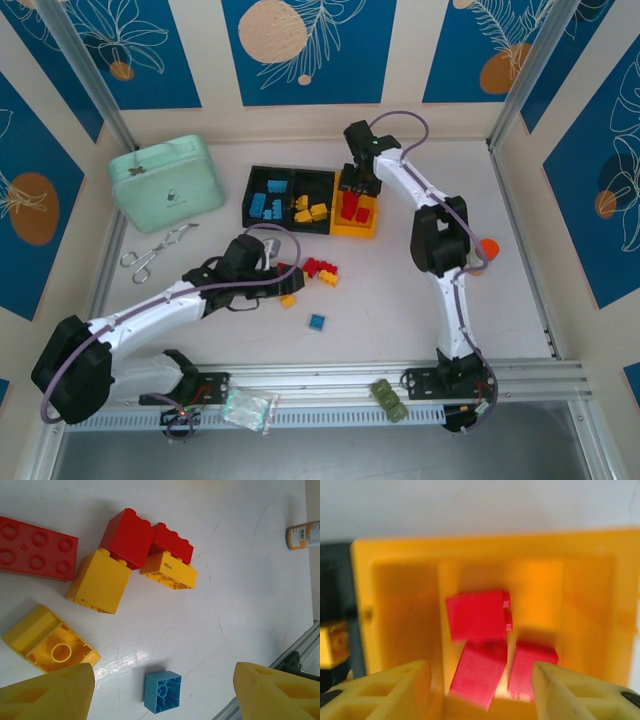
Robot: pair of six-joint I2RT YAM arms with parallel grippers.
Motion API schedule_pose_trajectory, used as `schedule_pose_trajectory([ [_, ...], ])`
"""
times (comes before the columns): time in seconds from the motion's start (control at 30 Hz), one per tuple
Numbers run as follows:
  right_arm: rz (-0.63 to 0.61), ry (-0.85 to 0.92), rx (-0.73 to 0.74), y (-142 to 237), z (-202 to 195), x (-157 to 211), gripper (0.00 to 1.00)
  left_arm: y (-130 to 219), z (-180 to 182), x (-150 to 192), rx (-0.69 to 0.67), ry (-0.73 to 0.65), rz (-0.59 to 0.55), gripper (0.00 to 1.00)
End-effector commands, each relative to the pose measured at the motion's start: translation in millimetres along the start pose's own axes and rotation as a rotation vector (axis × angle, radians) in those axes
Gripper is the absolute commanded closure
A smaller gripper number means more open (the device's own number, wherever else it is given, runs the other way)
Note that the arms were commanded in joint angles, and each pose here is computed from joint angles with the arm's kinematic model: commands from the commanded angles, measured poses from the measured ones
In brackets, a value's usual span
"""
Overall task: Sort the legos into containers by color
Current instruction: Place the lego in the container, then pick up the lego from the center of the table.
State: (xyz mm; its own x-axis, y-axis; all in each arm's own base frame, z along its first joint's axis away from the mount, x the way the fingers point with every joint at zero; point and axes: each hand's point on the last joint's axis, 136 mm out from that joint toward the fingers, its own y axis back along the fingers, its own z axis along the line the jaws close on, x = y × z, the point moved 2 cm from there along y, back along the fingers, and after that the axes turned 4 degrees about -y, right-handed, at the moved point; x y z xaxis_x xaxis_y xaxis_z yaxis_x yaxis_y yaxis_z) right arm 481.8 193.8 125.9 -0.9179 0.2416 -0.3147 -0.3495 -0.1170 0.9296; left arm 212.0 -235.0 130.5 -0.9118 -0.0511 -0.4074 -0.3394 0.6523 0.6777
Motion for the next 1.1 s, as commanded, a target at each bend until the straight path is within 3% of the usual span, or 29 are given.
schedule_pose_trajectory([
  [0.0,-0.108,0.044,-0.125,63,21,2,0.44,9,9,6,-0.053,0.0,-0.006,0.27],
  [0.4,-0.085,0.102,-0.179,105,-3,92,0.43,29,28,10,-0.157,-0.005,-0.045,0.26],
  [0.5,-0.04,0.108,-0.18,100,-7,122,0.42,35,35,10,-0.201,0.0,-0.056,0.26],
  [0.8,0.109,0.027,-0.162,66,-9,203,0.26,35,47,16,-0.238,0.038,-0.06,0.26],
  [1.07,0.181,-0.018,-0.152,38,8,232,0.19,32,51,22,-0.225,0.063,-0.055,0.26],
])
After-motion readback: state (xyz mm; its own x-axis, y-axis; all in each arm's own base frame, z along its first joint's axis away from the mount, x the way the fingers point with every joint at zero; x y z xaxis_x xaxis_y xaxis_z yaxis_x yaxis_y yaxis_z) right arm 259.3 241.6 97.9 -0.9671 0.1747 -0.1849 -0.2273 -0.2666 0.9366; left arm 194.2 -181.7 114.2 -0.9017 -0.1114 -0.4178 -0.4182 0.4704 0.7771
